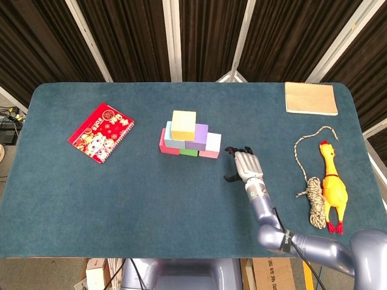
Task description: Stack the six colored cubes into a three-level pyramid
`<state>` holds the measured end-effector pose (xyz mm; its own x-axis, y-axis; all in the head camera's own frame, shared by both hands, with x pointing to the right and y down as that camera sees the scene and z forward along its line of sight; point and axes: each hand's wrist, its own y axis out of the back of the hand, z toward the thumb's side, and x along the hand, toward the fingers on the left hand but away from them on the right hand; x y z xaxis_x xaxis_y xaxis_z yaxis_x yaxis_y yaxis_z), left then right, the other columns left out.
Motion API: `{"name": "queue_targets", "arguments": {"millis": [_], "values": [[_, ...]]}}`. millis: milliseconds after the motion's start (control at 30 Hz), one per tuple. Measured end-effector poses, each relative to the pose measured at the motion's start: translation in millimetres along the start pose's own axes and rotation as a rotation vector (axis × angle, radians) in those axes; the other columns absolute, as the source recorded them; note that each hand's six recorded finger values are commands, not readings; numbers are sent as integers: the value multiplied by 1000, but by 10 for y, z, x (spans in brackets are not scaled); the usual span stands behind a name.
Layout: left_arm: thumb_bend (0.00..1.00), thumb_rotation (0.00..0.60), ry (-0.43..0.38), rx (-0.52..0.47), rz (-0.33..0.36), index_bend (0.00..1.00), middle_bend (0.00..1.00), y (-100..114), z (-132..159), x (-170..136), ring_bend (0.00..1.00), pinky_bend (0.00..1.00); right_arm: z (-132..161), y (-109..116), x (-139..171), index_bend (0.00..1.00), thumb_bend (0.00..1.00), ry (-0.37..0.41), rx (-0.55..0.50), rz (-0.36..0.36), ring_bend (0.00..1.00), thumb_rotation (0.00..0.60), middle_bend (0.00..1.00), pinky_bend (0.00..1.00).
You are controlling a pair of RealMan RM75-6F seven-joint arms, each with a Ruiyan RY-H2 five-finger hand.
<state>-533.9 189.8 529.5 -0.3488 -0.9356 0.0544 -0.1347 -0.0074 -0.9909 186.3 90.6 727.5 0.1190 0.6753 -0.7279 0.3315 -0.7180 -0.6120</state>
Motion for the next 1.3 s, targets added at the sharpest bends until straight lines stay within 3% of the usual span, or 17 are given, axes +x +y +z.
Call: {"name": "queue_targets", "arguments": {"millis": [1300], "values": [[316, 600, 11, -10, 8, 180, 69, 25, -37, 29, 5, 0, 215, -127, -125, 216, 247, 6, -33, 41, 176, 600, 241, 0]]}}
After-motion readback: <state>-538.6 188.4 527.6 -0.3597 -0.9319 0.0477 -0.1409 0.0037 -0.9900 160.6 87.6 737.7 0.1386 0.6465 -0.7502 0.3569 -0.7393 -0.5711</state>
